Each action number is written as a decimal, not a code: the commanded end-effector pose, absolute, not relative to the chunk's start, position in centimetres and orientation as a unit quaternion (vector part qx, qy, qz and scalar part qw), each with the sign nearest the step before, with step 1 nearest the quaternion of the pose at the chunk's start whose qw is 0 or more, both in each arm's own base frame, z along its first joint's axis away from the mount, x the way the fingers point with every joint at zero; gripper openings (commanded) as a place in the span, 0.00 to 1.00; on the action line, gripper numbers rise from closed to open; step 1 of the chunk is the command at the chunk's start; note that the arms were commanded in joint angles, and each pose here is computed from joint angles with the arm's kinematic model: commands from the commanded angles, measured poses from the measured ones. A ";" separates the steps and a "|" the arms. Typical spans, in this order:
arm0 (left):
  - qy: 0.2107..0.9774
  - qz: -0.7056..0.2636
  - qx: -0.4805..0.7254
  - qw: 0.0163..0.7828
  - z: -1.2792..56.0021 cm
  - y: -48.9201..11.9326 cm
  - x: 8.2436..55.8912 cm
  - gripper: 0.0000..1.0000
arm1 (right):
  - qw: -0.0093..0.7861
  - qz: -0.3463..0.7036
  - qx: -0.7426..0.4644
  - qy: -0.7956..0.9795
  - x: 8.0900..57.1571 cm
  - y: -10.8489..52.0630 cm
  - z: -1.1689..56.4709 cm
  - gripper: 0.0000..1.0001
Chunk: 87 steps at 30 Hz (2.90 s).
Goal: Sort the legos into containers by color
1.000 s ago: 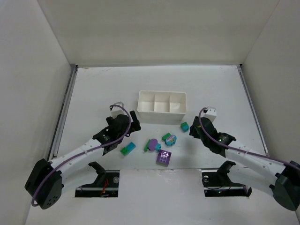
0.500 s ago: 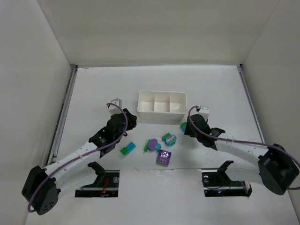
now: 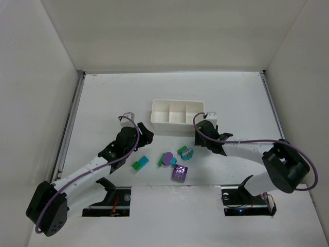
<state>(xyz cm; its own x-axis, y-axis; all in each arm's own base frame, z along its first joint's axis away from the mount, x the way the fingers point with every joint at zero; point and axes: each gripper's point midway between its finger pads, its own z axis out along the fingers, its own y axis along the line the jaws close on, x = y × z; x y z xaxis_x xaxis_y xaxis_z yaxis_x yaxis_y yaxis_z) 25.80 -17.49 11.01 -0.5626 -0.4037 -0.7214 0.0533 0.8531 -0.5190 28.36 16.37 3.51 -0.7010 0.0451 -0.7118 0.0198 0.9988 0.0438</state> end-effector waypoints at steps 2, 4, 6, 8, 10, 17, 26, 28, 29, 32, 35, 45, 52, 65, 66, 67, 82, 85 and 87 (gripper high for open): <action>0.837 -0.271 -0.102 0.464 11.9 -18.3 26.2 0.54 | 0.421 0.045 0.043 0.905 29.6 17.9 5.5 0.62; 0.836 -0.276 -0.100 0.463 11.7 -18.7 26.1 0.55 | 0.425 0.055 0.065 0.901 29.4 17.8 5.4 0.62; 0.835 -0.282 -0.096 0.463 11.6 -19.1 26.1 0.56 | 0.432 0.063 0.079 0.896 29.6 17.9 5.5 0.61; 0.837 -0.285 -0.092 0.458 11.2 -19.6 26.1 0.57 | 0.434 0.068 0.086 0.894 29.8 18.1 5.5 0.58; 0.837 -0.288 -0.090 0.456 11.2 -19.9 26.0 0.57 | 0.438 0.065 0.094 0.892 30.0 18.0 5.7 0.57; 0.831 -0.297 -0.089 0.462 11.6 -19.8 25.4 0.58 | 0.446 0.039 0.105 0.888 30.5 17.3 5.8 0.54; 0.830 -0.299 -0.100 0.459 11.4 -19.5 25.5 0.59 | 0.428 0.033 0.094 0.898 29.2 17.3 4.5 0.55; 0.833 -0.297 -0.098 0.456 11.2 -19.8 25.6 0.59 | 0.428 0.030 0.093 0.899 29.3 17.3 4.4 0.52; 0.833 -0.298 -0.098 0.455 11.2 -19.9 25.7 0.59 | 0.428 0.029 0.093 0.899 29.4 17.4 4.4 0.50; 0.832 -0.301 -0.095 0.455 11.2 -20.2 25.6 0.59 | 0.424 0.023 0.091 0.901 29.5 17.3 4.1 0.48; 0.830 -0.304 -0.098 0.457 11.3 -20.0 25.6 0.59 | 0.421 0.016 0.092 0.902 29.4 17.2 4.0 0.42; 0.823 -0.340 -0.100 0.444 12.7 -21.0 25.2 0.68 | 0.456 0.018 0.021 0.890 27.2 18.9 7.0 0.28; 0.806 -0.435 -0.114 0.385 16.1 -23.6 24.0 0.64 | 0.488 0.172 -0.103 0.850 23.2 24.8 14.0 0.28; 0.782 -0.508 -0.110 0.345 18.5 -25.2 21.6 0.55 | 0.429 0.402 -0.251 0.769 18.6 33.9 17.5 0.29; 0.785 -0.507 -0.108 0.340 18.1 -25.3 21.4 0.55 | 0.426 0.402 -0.255 0.770 18.5 34.1 17.3 0.29; 0.787 -0.506 -0.105 0.337 17.9 -25.6 21.3 0.55 | 0.425 0.401 -0.255 0.770 18.6 34.3 17.2 0.29; 0.842 -0.448 -0.088 0.287 13.9 -26.6 21.0 0.48 | 0.432 0.380 -0.252 0.778 19.7 34.3 16.4 0.29; 0.842 -0.453 -0.083 0.281 14.0 -27.3 21.0 0.45 | 0.436 0.378 -0.256 0.776 19.8 34.5 16.5 0.29; 0.843 -0.457 -0.080 0.273 14.1 -27.9 20.8 0.44 | 0.442 0.375 -0.253 0.775 20.0 34.4 16.7 0.29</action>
